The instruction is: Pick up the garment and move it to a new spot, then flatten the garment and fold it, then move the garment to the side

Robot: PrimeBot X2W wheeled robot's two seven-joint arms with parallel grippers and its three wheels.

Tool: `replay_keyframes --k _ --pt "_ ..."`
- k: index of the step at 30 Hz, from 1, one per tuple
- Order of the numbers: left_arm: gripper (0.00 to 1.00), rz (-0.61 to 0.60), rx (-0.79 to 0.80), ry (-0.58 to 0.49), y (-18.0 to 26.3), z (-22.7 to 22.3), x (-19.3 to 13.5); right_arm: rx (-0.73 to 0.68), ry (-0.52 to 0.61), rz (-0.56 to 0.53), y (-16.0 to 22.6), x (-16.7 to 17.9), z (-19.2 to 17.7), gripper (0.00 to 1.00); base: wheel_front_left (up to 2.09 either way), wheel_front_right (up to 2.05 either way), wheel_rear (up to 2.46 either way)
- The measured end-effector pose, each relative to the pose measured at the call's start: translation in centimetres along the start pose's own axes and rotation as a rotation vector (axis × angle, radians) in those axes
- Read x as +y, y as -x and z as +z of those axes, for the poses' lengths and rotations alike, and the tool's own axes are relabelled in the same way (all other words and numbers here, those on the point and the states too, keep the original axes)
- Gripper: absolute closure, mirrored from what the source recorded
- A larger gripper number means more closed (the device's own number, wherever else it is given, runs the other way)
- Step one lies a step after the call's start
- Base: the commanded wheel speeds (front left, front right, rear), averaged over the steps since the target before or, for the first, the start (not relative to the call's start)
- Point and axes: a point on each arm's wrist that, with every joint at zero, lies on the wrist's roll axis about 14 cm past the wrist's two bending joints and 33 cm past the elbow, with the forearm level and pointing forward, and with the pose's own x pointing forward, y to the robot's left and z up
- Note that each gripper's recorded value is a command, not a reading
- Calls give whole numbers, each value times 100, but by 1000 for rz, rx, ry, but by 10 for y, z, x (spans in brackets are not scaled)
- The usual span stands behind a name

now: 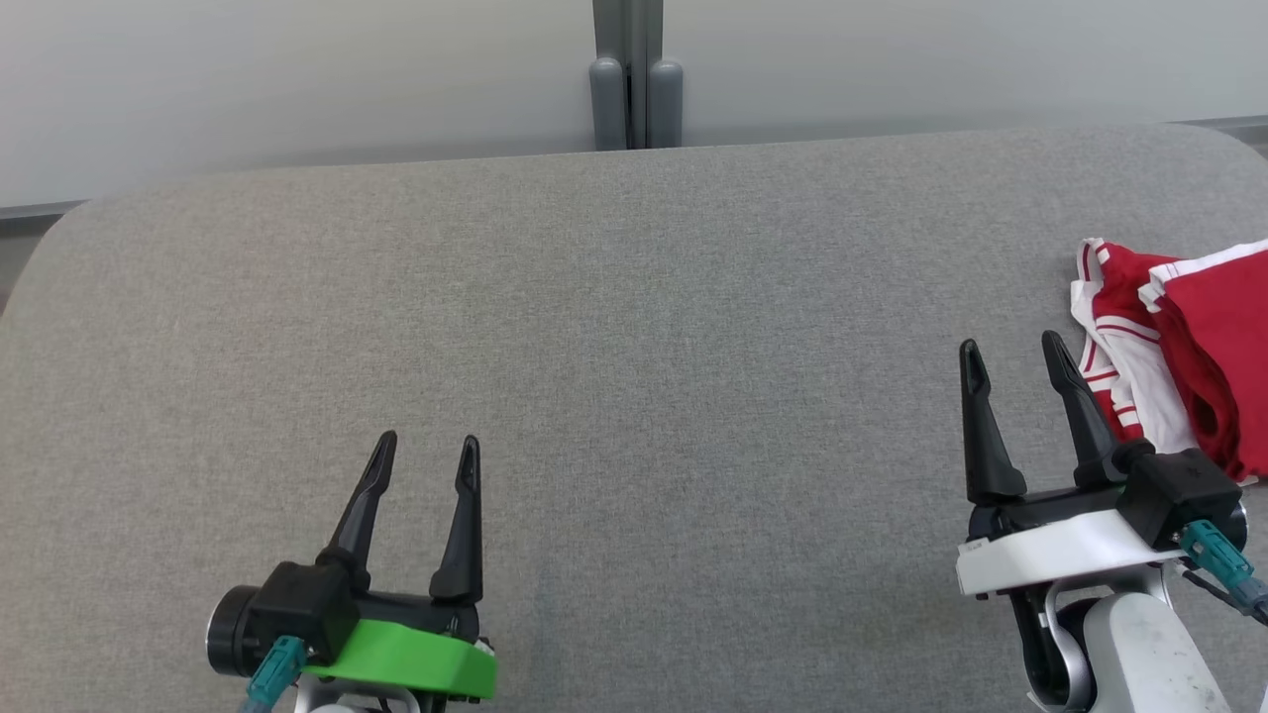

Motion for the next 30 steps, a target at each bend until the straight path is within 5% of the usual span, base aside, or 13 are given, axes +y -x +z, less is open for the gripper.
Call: replay_keyframes --k 26,27,30 --pt "0 51 24 94 2 -10 18 11 -19 7 -1 3 -4 0 0 0 0" --pt "100 56 23 92 2 -10 19 12 -19 8 -2 4 -5 100 0 0 0" --pt "100 60 56 96 5 -19 19 48 -26 1 4 3 -16 100 0 0 0"
